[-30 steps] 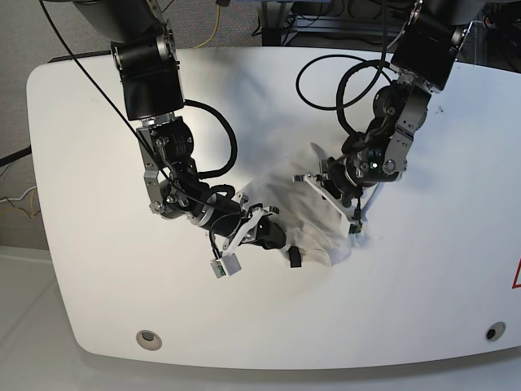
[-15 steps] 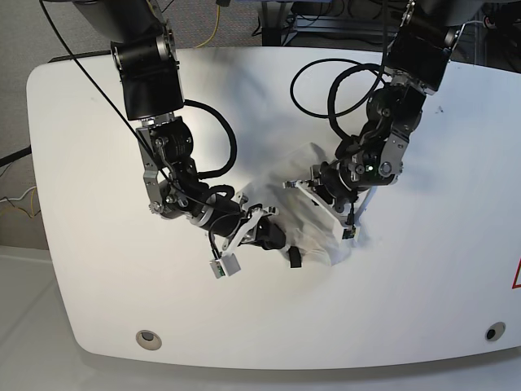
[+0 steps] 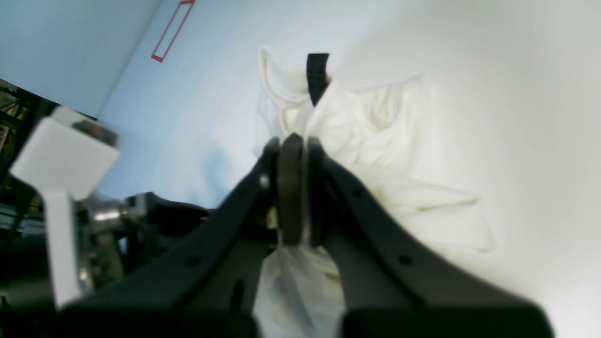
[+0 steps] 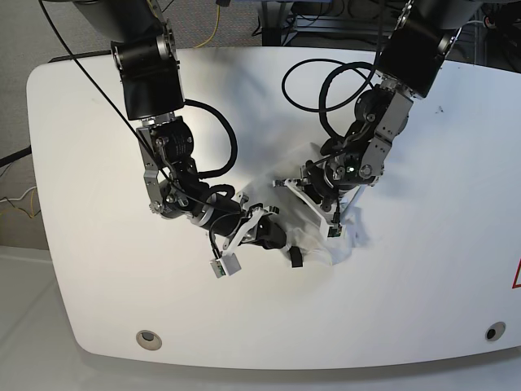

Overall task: Fold the T-shirt properly
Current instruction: 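Lower the left gripper onto the shirt and grasp its fabric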

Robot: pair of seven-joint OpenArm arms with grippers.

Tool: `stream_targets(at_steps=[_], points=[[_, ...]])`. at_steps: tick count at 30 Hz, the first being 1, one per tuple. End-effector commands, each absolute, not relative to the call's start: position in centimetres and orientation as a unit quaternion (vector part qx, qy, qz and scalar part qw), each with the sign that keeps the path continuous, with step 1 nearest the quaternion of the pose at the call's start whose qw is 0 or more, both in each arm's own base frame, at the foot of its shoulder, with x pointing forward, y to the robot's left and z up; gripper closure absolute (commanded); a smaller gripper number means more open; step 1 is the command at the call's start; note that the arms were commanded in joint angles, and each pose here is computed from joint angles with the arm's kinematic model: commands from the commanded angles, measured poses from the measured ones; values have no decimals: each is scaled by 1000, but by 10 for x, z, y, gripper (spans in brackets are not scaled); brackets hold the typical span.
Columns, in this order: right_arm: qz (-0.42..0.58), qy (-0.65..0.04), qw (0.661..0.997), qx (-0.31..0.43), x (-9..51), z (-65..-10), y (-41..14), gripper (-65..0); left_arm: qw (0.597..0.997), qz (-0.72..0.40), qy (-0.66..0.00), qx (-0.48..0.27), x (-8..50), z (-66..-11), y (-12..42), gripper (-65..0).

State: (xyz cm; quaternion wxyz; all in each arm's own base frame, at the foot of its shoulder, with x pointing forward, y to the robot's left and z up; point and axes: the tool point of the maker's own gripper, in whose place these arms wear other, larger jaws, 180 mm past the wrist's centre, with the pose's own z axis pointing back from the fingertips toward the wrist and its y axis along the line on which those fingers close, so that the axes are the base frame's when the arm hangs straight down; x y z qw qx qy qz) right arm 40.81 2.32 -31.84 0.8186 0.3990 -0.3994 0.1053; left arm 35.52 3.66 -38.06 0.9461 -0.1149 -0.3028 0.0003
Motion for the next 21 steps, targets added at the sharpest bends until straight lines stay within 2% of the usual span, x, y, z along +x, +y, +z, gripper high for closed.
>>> stream_targets(at_steps=[1,21], points=[[109,-424,800,410,418,-296,25,-5,937,5,-332,-109,369,-377,40,-25],[109,-424,800,410,418,-296,25,-5,948,-45,-312,-48,350,-469,65,-25]])
